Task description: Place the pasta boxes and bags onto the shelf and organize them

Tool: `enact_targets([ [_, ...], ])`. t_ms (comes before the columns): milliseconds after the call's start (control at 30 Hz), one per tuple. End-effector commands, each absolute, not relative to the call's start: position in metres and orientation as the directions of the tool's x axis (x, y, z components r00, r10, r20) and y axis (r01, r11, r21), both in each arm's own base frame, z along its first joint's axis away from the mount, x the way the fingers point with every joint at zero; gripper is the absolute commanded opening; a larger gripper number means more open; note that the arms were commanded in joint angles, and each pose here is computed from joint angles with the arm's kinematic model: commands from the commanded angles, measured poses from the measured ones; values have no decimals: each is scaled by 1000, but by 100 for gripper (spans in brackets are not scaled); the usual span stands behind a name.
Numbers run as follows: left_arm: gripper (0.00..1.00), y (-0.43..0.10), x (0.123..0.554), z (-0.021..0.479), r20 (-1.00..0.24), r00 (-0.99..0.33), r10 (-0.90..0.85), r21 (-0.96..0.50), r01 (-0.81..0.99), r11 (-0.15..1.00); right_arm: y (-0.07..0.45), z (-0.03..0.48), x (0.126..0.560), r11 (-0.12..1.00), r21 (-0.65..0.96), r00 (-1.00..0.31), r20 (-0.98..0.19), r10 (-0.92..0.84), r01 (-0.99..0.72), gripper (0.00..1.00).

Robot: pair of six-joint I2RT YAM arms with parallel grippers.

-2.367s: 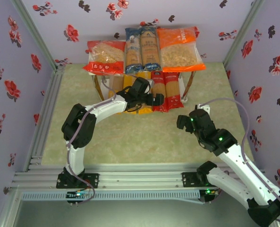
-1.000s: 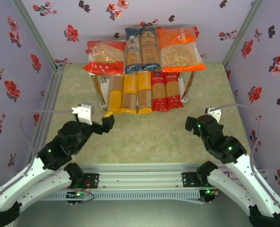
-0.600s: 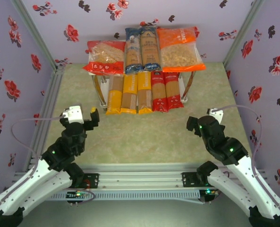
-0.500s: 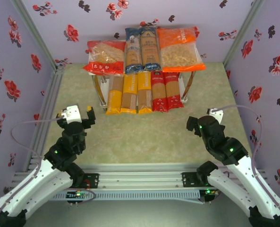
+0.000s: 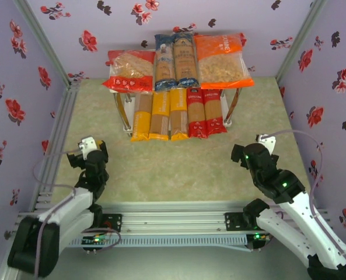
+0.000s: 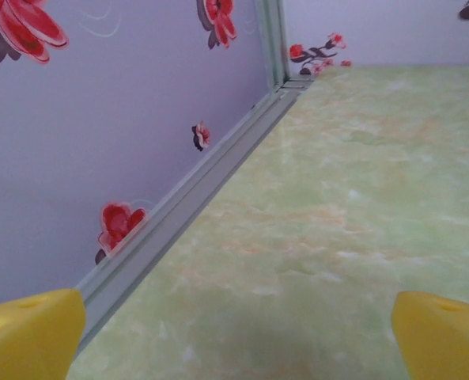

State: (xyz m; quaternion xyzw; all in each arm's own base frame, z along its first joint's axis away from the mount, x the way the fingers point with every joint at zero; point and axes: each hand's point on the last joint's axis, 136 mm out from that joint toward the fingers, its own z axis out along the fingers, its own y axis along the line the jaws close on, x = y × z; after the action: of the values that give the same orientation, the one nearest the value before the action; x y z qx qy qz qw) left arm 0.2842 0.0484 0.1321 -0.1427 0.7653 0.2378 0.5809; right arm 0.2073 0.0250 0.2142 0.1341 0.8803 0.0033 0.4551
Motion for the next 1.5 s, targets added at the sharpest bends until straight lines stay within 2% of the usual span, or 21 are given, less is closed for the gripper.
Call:
enact_targets([
  [0, 100, 44, 309, 158, -982, -165, 88, 158, -487, 859, 13, 214, 207, 958, 86, -528, -819, 224, 274, 99],
  [167, 100, 32, 331, 148, -988, -120, 97, 140, -444, 885, 3, 220, 204, 951, 48, -511, -834, 207, 307, 99],
  [367, 100, 3, 367, 126, -956, -190, 226, 274, -289, 917, -15, 229, 199, 931, 17, -454, -870, 194, 364, 99],
  [633, 100, 11, 364, 122, -969, -189, 159, 207, -269, 941, -16, 235, 207, 935, 7, -394, -906, 156, 354, 99],
  [733, 100, 22, 369, 105, -971, -232, 63, 117, -227, 967, -14, 240, 212, 937, 6, -368, -919, 143, 349, 99],
  [767, 100, 29, 376, 105, -974, -221, 51, 107, -247, 963, -13, 243, 214, 939, 10, -357, -923, 141, 344, 99],
  [833, 100, 27, 386, 98, -948, -317, 30, 105, -221, 970, -11, 246, 218, 940, 18, -338, -931, 140, 339, 99],
  [933, 100, 23, 391, 101, -951, -306, 49, 114, -197, 974, -8, 247, 227, 939, 24, -300, -944, 134, 343, 99],
  [1100, 100, 22, 383, 104, -964, -259, 52, 106, -196, 975, -5, 252, 254, 933, -65, -217, -976, 15, 354, 99],
  [1200, 100, 24, 384, 104, -963, -265, 49, 106, -204, 973, -13, 229, 271, 918, -140, -247, -968, -47, 372, 99],
  [1267, 100, 25, 384, 103, -963, -266, 50, 108, -208, 972, -26, 199, 282, 914, -105, -280, -960, 10, 392, 99],
  [1400, 100, 24, 383, 103, -963, -266, 50, 108, -207, 972, -61, 149, 303, 865, 180, -194, -934, 299, 467, 99],
  [1467, 100, 24, 383, 103, -963, -265, 50, 107, -205, 973, -68, 138, 314, 863, 192, -163, -941, 298, 467, 99],
])
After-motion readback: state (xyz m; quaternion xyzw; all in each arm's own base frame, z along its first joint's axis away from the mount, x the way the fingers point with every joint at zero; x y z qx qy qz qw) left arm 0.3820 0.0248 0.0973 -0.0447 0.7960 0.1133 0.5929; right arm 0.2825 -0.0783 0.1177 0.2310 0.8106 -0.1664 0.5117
